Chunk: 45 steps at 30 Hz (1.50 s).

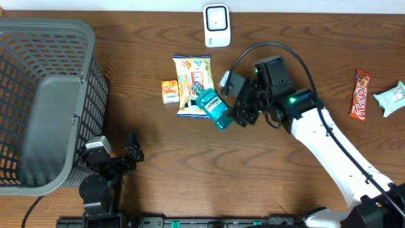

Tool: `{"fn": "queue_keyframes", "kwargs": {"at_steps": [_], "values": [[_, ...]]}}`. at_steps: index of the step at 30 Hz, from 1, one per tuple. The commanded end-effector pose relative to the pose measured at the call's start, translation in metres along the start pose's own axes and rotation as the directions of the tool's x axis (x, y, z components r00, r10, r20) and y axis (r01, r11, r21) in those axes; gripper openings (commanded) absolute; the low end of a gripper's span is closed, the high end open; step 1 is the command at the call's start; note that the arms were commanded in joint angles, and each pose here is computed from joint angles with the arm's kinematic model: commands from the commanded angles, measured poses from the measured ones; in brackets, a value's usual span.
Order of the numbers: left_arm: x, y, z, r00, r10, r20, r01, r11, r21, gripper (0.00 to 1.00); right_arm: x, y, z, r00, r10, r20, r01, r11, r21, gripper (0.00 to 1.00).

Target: Scan the item barcode

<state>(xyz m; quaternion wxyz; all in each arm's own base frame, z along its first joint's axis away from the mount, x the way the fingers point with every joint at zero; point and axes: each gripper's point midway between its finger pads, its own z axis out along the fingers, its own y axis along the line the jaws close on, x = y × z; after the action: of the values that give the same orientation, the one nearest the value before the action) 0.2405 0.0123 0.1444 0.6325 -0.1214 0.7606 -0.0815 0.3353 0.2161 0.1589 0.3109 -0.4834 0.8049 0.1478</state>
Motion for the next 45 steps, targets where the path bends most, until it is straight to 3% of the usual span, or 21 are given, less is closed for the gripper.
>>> {"fn": "queue_keyframes", "kwargs": {"at_steps": [1, 4, 9, 20, 28, 33, 38, 45], "values": [[0.013, 0.004, 0.002, 1.0, 0.0, -0.031, 0.0, 1.0, -0.013, 0.98, 0.004, 0.0, 0.021, 0.988, 0.153, -0.026, -0.153, 0.988, -0.001, 0.84], [0.013, 0.004, 0.002, 1.0, 0.0, -0.031, 0.0, 1.0, -0.013, 0.98, 0.006, 0.002, 0.05, 0.987, 0.157, -0.042, -0.157, 0.987, -0.012, 0.94], [0.013, 0.004, 0.002, 1.0, 0.0, -0.031, 0.0, 1.0, -0.013, 0.98, -0.002, -0.007, 0.089, 0.981, 0.192, -0.032, -0.191, 0.981, 0.038, 0.98], [0.013, 0.004, 0.002, 1.0, 0.0, -0.031, 0.0, 1.0, -0.013, 0.98, -0.048, -0.022, 0.149, 0.983, 0.184, 0.018, -0.185, 0.982, 0.038, 0.83], [0.013, 0.004, 0.002, 1.0, 0.0, -0.031, 0.0, 1.0, -0.013, 0.98, -0.033, -0.034, 0.184, 0.972, 0.216, -0.094, -0.209, 0.974, 0.086, 0.51], [0.013, 0.004, 0.002, 1.0, 0.0, -0.031, 0.0, 1.0, -0.013, 0.98, -0.02, -0.036, 0.182, 0.957, 0.257, -0.137, -0.245, 0.964, 0.102, 0.44], [0.013, 0.004, 0.002, 1.0, 0.0, -0.031, 0.0, 1.0, -0.013, 0.98, -0.011, -0.029, 0.188, 0.95, 0.259, -0.172, -0.247, 0.965, 0.088, 0.22], [0.013, 0.004, 0.002, 1.0, 0.0, -0.031, 0.0, 1.0, -0.013, 0.98, -0.014, -0.032, 0.183, 0.951, 0.262, -0.166, -0.249, 0.964, 0.092, 0.04]]}}
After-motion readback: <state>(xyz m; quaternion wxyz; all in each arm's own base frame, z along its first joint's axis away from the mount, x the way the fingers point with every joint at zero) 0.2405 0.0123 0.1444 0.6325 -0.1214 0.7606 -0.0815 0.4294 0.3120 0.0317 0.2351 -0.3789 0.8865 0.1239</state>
